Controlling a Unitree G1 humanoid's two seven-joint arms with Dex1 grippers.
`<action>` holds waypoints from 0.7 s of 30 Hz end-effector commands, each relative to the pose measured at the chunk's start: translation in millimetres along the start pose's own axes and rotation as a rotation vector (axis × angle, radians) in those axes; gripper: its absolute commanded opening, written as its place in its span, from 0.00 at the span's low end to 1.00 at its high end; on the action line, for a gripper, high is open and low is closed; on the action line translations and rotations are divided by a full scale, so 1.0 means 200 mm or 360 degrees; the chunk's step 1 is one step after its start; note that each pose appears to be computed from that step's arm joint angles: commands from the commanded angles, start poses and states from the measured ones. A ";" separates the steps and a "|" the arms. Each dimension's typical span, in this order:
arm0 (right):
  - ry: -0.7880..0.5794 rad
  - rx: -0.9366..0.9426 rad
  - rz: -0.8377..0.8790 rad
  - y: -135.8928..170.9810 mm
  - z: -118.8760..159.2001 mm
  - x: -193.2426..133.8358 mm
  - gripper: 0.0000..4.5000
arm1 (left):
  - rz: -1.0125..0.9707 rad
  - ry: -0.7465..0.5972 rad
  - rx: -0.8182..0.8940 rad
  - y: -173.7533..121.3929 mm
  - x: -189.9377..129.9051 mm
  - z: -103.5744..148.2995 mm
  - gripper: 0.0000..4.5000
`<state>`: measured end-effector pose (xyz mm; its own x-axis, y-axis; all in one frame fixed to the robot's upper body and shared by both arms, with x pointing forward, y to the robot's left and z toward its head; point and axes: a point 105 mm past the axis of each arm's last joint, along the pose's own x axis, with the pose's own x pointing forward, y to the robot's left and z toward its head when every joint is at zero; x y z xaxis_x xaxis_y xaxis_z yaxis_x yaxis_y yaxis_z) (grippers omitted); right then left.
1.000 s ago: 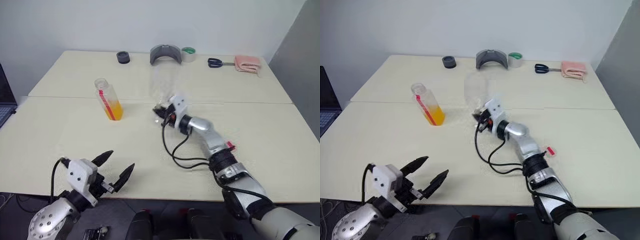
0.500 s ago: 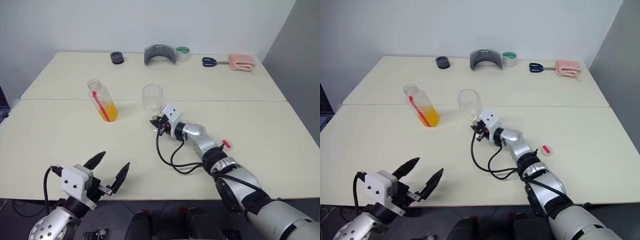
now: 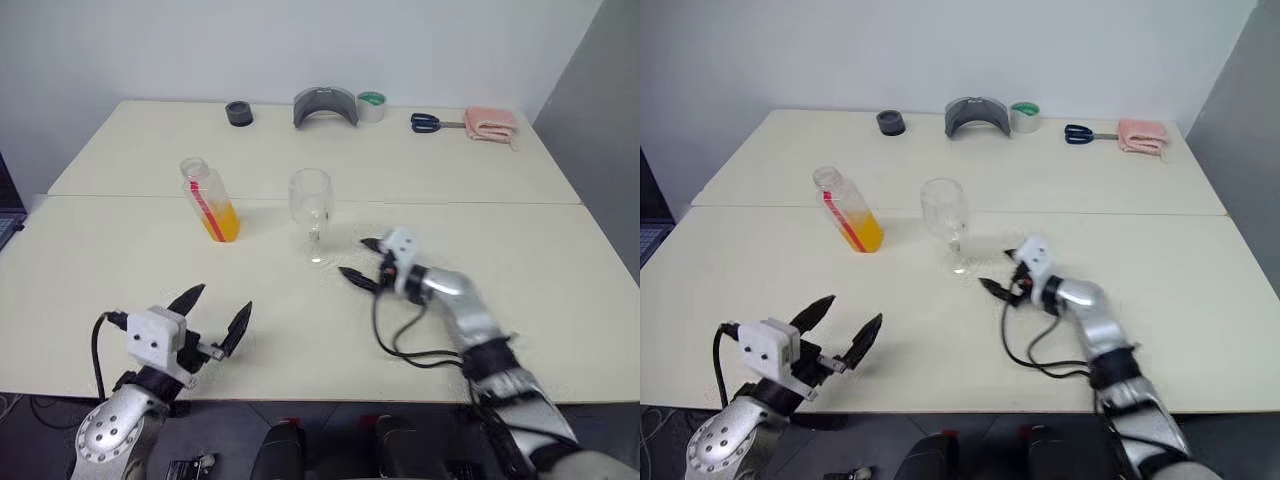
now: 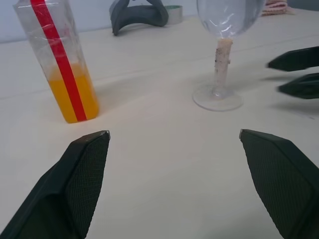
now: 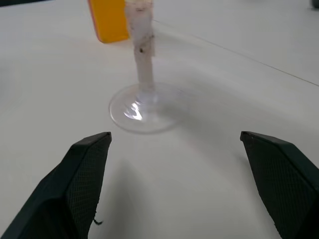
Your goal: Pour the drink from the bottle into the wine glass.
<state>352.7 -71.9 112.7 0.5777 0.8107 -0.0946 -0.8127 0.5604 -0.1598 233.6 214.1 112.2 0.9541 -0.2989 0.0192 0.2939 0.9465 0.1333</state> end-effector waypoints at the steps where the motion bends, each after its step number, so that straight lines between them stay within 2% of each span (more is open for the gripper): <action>1: -0.0157 -0.0046 0.0116 0.08 0.28 -0.15 1.00 | 0.0106 -0.0039 0.0009 0.04 0.03 0.04 1.00; 5: -0.0065 -0.0022 0.0286 0.20 0.39 -0.34 1.00 | 0.0257 -0.0071 0.0020 0.12 0.10 0.06 1.00; 9: 0.0040 -0.0025 0.0360 0.26 0.46 -0.44 1.00 | 0.0378 -0.0078 0.0045 0.20 0.18 0.06 1.00; 16: 0.0063 -0.0041 0.0317 0.26 0.58 -0.44 1.00 | 0.0437 -0.0096 0.0061 0.23 0.35 0.07 1.00; 21: 0.0054 -0.0018 0.0277 0.26 0.60 -0.42 1.00 | 0.0430 -0.0121 0.0040 0.24 0.44 0.09 1.00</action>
<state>256.0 -92.3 218.6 0.4219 0.8878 -0.1839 -0.9063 0.4075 -0.1121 325.9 233.6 130.1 0.9940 -0.0436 0.1003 0.0306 0.9913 0.1279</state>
